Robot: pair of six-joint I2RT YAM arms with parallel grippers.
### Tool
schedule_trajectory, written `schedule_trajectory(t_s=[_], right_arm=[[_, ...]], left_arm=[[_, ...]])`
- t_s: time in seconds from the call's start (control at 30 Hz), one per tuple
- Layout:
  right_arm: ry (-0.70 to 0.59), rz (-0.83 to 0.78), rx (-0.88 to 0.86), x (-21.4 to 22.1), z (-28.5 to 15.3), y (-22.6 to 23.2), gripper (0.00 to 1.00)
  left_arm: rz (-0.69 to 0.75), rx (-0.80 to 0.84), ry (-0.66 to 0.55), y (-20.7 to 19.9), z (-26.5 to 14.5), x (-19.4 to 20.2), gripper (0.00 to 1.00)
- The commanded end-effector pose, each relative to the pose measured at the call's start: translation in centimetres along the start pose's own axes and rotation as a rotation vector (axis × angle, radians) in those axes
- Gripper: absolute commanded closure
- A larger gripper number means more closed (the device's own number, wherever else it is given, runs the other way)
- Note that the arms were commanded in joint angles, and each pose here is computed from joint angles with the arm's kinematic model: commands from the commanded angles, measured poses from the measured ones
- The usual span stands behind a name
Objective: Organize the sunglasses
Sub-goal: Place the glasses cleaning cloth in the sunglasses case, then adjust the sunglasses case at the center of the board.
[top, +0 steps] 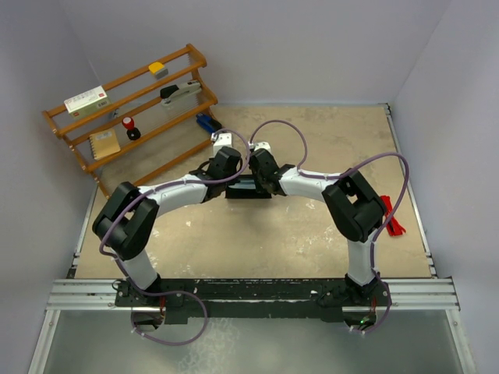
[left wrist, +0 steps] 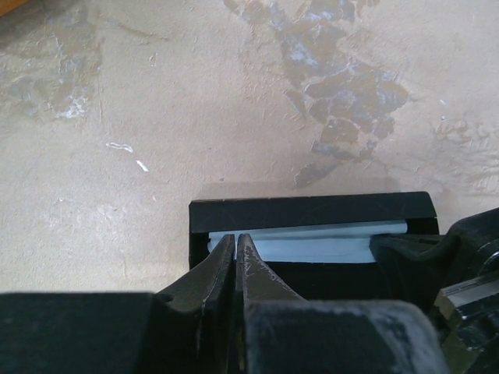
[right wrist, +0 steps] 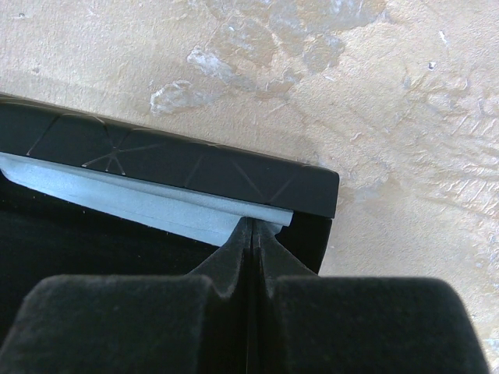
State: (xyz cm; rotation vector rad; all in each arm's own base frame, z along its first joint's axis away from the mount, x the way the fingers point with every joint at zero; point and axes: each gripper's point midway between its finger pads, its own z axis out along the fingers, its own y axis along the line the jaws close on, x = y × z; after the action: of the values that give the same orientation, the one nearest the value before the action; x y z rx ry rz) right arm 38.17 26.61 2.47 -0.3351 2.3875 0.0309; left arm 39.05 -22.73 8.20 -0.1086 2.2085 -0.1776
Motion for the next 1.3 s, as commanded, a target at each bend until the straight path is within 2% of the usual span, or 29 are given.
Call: schedule_trajectory(t_s=[0.0,0.17,0.43,0.57,0.7,0.87,1.27], right_arm=[[-0.006,0.002,0.026,-0.3,-0.5,-0.7,1.0],[-0.057,0.007,0.035,-1.5,-1.3,-1.1,0.98],[-0.111,0.015,-0.009,-2.7,-2.9,-0.7,0.84],[-0.132,0.017,-0.018,-3.3,-3.6,-0.7,0.81],[-0.144,0.016,-0.024,-3.5,-4.3,-0.6,0.83],[-0.156,0.023,-0.031,-3.5,-5.1,-0.8,1.0],[-0.163,0.015,-0.132,-1.6,-8.3,1.3,1.0]], left_arm=[[0.003,0.029,-0.035,-0.5,-0.5,-0.9,1.0],[0.004,0.01,-0.047,-0.2,0.1,-1.2,1.0],[0.006,-0.01,-0.06,0.1,1.5,-2.2,1.0],[0.014,-0.021,-0.05,0.3,2.6,-2.3,1.0],[0.01,-0.03,-0.059,0.6,3.2,-2.8,1.0],[0.027,-0.027,-0.049,0.4,4.2,-2.8,1.0],[0.045,0.004,0.007,0.3,4.9,-0.5,1.0]])
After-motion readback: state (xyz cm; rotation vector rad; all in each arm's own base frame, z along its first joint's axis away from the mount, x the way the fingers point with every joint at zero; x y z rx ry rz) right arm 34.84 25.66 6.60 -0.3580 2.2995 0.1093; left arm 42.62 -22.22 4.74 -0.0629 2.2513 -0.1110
